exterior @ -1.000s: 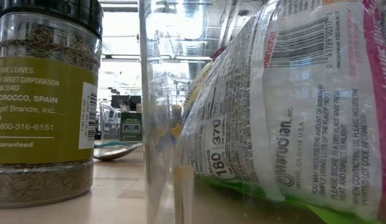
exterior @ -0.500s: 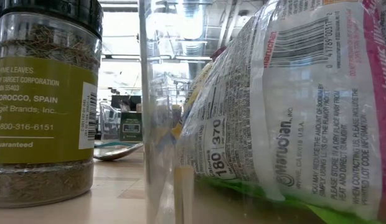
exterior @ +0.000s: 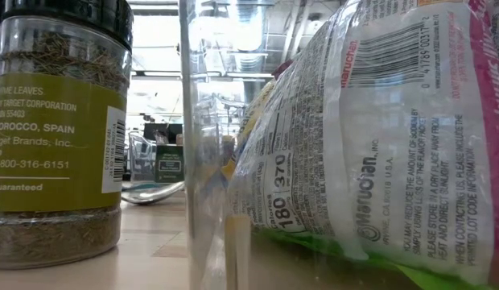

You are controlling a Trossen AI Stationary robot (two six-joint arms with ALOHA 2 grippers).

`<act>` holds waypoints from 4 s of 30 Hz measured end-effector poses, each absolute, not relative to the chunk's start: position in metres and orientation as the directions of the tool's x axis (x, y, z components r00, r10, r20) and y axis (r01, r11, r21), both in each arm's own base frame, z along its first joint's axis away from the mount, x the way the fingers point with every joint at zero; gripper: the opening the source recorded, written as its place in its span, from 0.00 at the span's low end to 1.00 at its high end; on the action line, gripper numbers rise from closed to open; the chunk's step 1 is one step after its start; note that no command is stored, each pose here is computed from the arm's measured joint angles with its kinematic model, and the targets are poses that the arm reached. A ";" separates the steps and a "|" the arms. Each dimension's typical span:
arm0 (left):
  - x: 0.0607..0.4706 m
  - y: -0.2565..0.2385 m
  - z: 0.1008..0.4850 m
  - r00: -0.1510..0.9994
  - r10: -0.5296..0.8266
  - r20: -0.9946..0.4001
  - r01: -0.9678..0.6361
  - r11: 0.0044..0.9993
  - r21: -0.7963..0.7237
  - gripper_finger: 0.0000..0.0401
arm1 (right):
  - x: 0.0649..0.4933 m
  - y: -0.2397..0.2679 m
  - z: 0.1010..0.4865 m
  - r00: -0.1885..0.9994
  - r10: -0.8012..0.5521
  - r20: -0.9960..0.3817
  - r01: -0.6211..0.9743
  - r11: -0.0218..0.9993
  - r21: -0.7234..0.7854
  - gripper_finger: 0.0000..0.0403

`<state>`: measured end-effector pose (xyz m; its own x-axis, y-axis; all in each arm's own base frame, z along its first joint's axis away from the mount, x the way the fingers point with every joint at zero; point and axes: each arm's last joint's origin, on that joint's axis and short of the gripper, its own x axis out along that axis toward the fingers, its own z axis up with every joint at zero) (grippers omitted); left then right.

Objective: Pick & Place Food Item
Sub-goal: Put the silver spoon into the white bin

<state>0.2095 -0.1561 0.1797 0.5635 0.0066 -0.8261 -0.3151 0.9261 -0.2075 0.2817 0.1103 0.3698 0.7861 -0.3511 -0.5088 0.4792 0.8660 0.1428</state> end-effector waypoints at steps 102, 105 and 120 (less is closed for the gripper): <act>0.249 -0.162 0.136 0.257 -0.013 -0.966 -0.592 0.788 -0.168 0.30 | 0.280 0.110 0.368 0.775 -0.352 -0.525 0.468 0.878 0.102 0.00; 0.247 -0.160 0.135 0.238 0.017 -0.971 -0.597 0.791 -0.133 0.28 | 0.280 0.110 0.368 0.775 -0.352 -0.525 0.468 0.878 0.102 0.00; 0.244 -0.158 0.134 0.215 0.048 -0.976 -0.559 0.825 -0.082 0.21 | 0.280 0.110 0.368 0.775 -0.352 -0.525 0.468 0.878 0.103 0.00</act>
<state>0.2438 -0.1576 0.1337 0.2146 0.0480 -0.9755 -0.5586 0.8254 -0.0823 0.2802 0.1100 0.3680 0.7750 -0.3522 -0.5247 0.4684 0.8775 0.1027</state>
